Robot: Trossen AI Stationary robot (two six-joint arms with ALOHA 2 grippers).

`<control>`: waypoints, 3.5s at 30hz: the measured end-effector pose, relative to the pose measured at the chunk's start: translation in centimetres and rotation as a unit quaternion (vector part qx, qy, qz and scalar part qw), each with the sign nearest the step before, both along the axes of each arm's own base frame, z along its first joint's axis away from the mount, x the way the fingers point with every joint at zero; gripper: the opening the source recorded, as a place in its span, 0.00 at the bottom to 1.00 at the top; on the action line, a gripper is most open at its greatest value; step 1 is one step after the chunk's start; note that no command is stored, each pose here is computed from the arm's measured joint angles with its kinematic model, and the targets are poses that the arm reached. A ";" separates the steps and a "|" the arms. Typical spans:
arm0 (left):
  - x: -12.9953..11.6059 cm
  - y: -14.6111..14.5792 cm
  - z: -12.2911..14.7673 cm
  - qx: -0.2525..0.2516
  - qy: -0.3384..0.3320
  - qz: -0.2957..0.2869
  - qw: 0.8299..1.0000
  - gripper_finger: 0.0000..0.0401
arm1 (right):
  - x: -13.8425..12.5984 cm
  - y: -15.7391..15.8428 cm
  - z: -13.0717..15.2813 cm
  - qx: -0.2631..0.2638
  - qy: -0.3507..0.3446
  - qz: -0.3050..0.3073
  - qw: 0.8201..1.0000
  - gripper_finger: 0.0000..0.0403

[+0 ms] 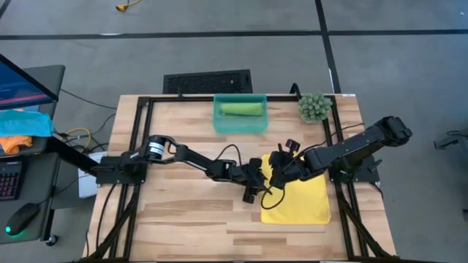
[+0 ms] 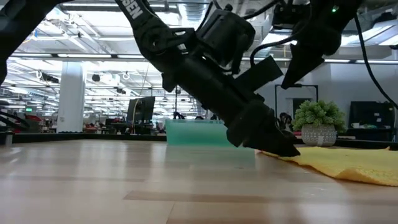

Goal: Roll microfiber towels into tight, uniform cylinder then place into a basket
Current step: Fold the yellow towel

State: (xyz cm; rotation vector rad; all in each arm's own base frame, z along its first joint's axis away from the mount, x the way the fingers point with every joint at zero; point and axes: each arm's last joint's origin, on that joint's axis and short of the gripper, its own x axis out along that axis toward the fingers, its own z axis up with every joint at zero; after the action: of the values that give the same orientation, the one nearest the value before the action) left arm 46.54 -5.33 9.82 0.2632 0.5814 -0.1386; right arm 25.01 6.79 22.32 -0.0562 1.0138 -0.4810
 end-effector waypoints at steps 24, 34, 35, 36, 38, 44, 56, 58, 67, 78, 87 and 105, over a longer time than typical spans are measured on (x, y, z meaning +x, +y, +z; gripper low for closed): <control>-4.2 -1.0 0.4 0.020 0.231 0.113 0.966 0.49 | -0.2 0.8 0.0 0.017 -0.011 -0.006 1.000 0.24; -4.9 -2.1 0.3 0.037 0.242 0.156 0.957 0.49 | -0.8 2.5 0.0 0.025 -0.016 0.015 0.999 0.24; -5.0 -2.3 0.3 0.035 0.241 0.156 0.957 0.49 | -0.8 2.5 0.0 0.025 -0.017 0.015 0.999 0.24; -5.0 -2.5 0.3 0.035 0.240 0.157 0.957 0.49 | -0.8 2.5 0.0 0.025 -0.016 0.015 0.999 0.24; -5.2 -3.1 0.3 0.040 0.237 0.167 0.956 0.49 | -0.8 2.5 0.0 0.026 -0.018 0.015 0.999 0.24; -6.6 -5.1 0.1 0.094 0.254 0.191 0.943 0.49 | -0.8 2.6 0.0 0.035 -0.027 0.002 0.999 0.24; -14.5 -6.2 2.1 0.255 0.458 0.240 0.817 0.33 | -1.3 4.0 0.0 0.054 -0.042 0.003 0.998 0.24; -15.0 -6.6 3.0 0.230 0.462 0.246 0.821 0.28 | -1.3 4.0 0.0 0.053 -0.042 0.003 0.998 0.24; -14.7 -8.1 3.7 0.204 0.401 0.209 0.869 0.14 | -1.0 3.3 0.0 0.049 -0.040 -0.005 0.998 0.24; -15.7 -9.1 6.5 0.196 0.359 0.217 0.886 0.09 | -0.2 3.2 0.3 0.063 -0.075 -0.011 0.995 0.24; -16.4 -9.6 6.5 0.171 0.403 0.195 0.878 0.09 | 2.0 4.6 -0.6 0.116 -0.111 0.076 0.984 0.24; -24.1 -16.9 10.4 0.174 0.267 0.227 0.920 0.09 | 3.2 7.8 -0.5 0.060 -0.124 0.266 0.954 0.24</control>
State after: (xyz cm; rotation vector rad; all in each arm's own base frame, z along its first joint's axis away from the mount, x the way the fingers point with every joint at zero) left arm 22.44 -22.20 20.26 0.4325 1.1998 0.3618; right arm 28.21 14.61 21.81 -0.1521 0.7371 0.0667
